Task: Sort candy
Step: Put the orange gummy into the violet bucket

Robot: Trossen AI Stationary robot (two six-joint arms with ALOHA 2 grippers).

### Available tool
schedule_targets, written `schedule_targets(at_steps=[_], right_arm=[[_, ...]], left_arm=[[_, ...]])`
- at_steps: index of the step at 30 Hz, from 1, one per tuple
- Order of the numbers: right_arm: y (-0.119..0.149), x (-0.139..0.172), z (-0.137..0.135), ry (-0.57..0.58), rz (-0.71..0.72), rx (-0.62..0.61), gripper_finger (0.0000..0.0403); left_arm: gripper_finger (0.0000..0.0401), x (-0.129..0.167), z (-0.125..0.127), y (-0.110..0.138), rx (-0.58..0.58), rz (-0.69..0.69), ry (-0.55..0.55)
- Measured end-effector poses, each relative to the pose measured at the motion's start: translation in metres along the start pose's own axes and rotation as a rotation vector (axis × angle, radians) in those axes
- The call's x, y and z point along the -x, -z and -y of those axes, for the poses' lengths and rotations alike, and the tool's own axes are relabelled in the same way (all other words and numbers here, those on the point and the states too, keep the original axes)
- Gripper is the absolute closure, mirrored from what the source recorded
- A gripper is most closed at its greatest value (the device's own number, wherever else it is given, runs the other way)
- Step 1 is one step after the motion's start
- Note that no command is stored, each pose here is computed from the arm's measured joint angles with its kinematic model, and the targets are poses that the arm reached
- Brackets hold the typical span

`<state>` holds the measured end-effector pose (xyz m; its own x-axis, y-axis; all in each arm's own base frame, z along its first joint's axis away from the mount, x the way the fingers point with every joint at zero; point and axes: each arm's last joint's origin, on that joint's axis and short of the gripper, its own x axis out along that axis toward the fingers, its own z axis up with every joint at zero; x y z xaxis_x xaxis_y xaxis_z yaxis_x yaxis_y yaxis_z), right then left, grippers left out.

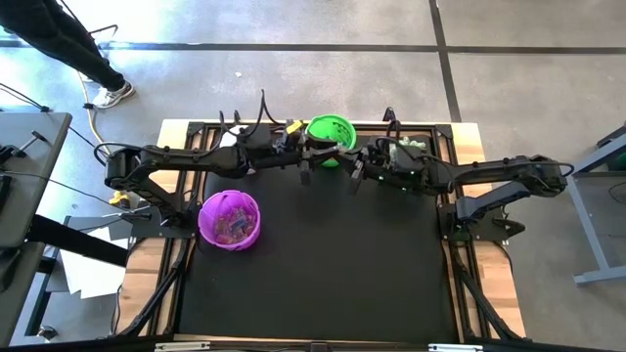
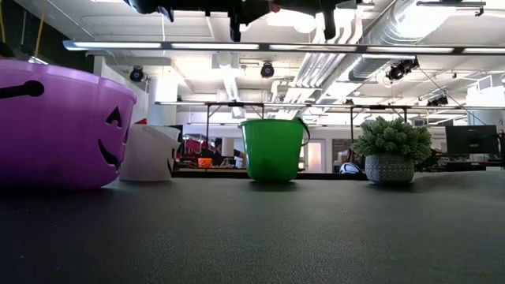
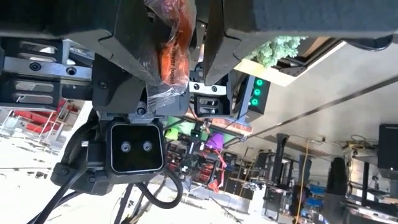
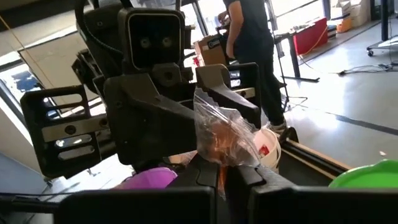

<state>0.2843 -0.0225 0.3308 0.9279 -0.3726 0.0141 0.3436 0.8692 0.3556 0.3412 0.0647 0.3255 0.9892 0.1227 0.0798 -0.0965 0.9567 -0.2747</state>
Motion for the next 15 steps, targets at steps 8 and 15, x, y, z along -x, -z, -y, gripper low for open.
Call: schedule_targets(at_steps=[8, 15], right_arm=[[0.003, 0.000, 0.002, 0.018, -0.034, -0.038, 0.0403], [0.004, 0.000, 0.002, 0.017, -0.041, -0.055, 0.0403]], left_arm=[[0.0287, 0.000, -0.006, 0.002, -0.024, -0.028, -0.010], [0.0253, 0.001, -0.012, 0.003, -0.023, -0.054, 0.007]])
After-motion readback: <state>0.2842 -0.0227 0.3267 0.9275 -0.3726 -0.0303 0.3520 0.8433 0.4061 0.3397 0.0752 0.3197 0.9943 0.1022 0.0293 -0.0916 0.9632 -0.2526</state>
